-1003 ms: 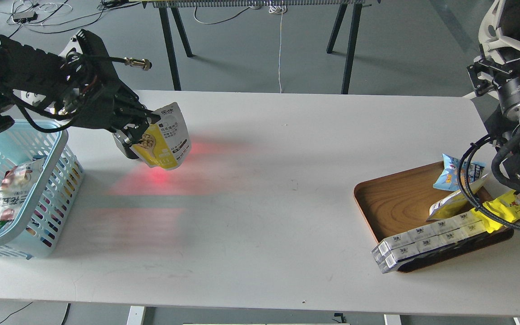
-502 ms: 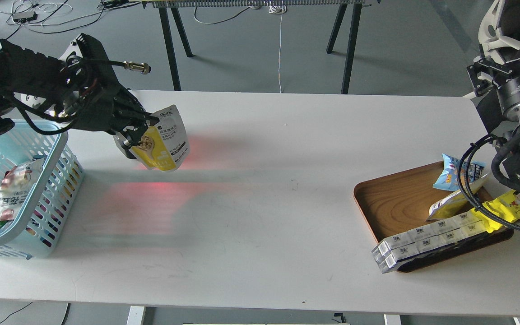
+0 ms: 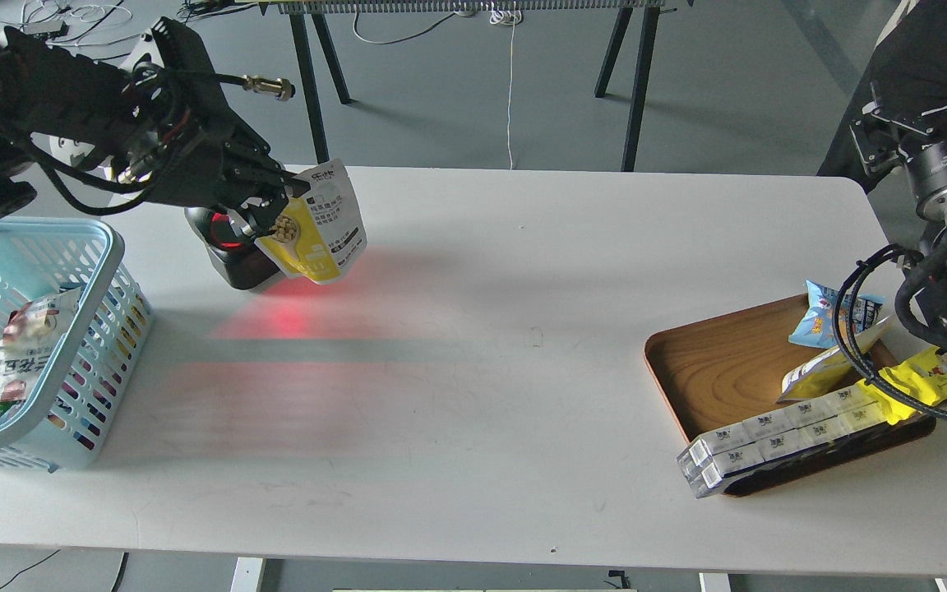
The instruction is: Scan snack and place in basket
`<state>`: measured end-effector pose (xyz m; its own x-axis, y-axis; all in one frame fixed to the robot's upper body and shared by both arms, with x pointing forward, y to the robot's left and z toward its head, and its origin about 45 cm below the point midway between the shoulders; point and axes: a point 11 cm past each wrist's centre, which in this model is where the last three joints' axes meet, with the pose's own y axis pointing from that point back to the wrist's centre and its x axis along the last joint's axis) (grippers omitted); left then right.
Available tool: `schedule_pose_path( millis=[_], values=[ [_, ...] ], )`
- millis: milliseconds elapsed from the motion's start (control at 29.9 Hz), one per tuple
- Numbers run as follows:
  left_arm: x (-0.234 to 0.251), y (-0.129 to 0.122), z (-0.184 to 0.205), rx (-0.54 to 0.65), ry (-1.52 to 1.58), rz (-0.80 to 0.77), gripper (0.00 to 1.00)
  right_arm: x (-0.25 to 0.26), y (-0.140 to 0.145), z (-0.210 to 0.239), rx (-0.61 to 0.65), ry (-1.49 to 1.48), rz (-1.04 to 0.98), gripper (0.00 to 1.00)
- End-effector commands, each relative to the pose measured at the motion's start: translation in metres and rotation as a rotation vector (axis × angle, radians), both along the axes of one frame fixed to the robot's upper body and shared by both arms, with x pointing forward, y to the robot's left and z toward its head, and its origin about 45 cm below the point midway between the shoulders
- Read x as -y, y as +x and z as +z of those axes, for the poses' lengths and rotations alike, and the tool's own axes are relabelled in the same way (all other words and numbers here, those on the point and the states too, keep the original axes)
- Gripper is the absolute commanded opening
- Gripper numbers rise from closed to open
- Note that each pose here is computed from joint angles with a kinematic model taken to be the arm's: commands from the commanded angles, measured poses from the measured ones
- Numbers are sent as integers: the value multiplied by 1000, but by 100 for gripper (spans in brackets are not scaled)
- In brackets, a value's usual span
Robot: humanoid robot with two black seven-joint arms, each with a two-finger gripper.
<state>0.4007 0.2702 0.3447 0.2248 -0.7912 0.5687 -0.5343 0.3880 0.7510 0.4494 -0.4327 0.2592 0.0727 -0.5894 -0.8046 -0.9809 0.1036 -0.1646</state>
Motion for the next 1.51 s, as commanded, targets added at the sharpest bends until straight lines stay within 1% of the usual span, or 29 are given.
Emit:
schedule_pose_path(
  millis=[0, 234, 368, 803, 1104, 1472],
  values=[
    [-7, 2, -4, -8, 5, 22, 0, 0, 0, 0, 0, -1, -1, 99],
    [-20, 4, -16, -31, 9, 64, 0, 0, 0, 0, 0, 0, 1, 99],
    [-24, -1, -31, -65, 4, 75, 0, 0, 0, 0, 0, 1, -1, 99],
    [-23, -3, -33, -72, 6, 70, 0, 4, -1, 3, 6, 1, -9, 99],
    [-21, -3, -29, -64, -1, 64, 0, 4, -1, 3, 6, 1, -9, 99],
    [-11, 7, -1, 5, -26, 49, 0, 4, -1, 3, 7, 2, -9, 99]
  ],
)
